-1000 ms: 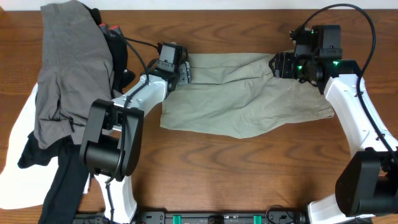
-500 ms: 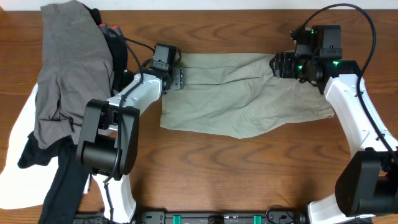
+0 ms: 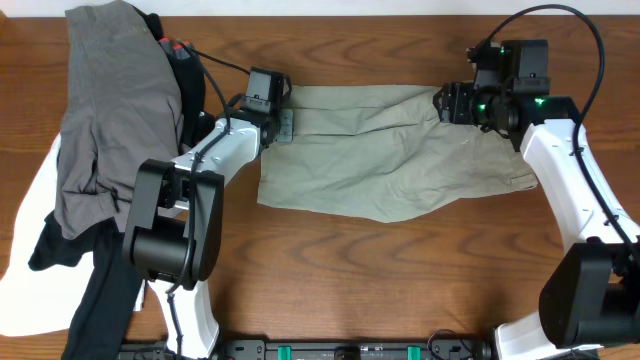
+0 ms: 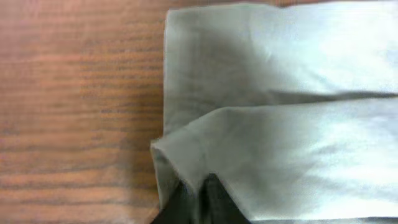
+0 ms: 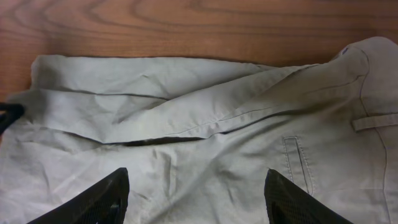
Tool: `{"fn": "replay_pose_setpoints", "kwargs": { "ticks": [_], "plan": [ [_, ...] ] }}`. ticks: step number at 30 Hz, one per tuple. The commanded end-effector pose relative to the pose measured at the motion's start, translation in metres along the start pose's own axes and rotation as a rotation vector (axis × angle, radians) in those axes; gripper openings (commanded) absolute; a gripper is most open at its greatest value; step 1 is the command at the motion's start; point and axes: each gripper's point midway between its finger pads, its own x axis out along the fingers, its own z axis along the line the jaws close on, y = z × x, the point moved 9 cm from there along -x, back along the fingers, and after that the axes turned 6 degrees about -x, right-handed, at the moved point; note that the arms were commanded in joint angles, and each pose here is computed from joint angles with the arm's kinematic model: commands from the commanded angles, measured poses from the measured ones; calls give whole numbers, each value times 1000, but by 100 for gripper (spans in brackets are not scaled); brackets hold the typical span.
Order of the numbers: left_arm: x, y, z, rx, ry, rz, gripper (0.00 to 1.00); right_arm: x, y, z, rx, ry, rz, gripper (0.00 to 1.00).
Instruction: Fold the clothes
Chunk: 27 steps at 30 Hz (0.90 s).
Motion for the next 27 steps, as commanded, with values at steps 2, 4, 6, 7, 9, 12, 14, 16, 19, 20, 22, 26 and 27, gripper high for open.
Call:
{"fn": "replay_pose_setpoints", "kwargs": {
  "ticks": [2,4,6,7,9,12,14,16,19,20,22,26,27],
  "plan": [
    [-11,-14,-4,8,25,-58,6,0,-1,3,2,2,-2,68],
    [-20,-24,-6,4,32,-102,6,0,-1,3,2,2,-2,68],
    [-31,-37,-6,-2,18,-154,5,0,-2,3,2,2,-3,68],
    [-38,-45,-6,-7,7,-188,6,0,-2,3,2,2,-4,68],
    [-49,-59,-6,-15,-12,-243,6,0,-2,3,2,2,-3,68],
    [-58,-75,-6,-28,-35,-319,6,0,-1,3,2,3,-2,68],
    [-58,-82,-6,-37,-30,-365,6,1,-1,3,2,2,-1,68],
    [-54,-85,-6,-43,-26,-393,6,1,-1,3,3,3,0,67],
    [-38,-86,-4,-60,-57,-418,6,1,0,3,3,3,1,67],
    [-26,-83,-2,-63,-80,-418,6,1,0,2,3,5,2,67],
    [-10,-78,1,-66,-109,-414,7,2,1,1,4,19,5,67],
    [34,-63,15,-82,-176,-399,98,3,3,-3,6,63,12,66],
    [39,-60,18,-84,-183,-386,98,3,4,-5,7,79,16,66]
  ]
}}
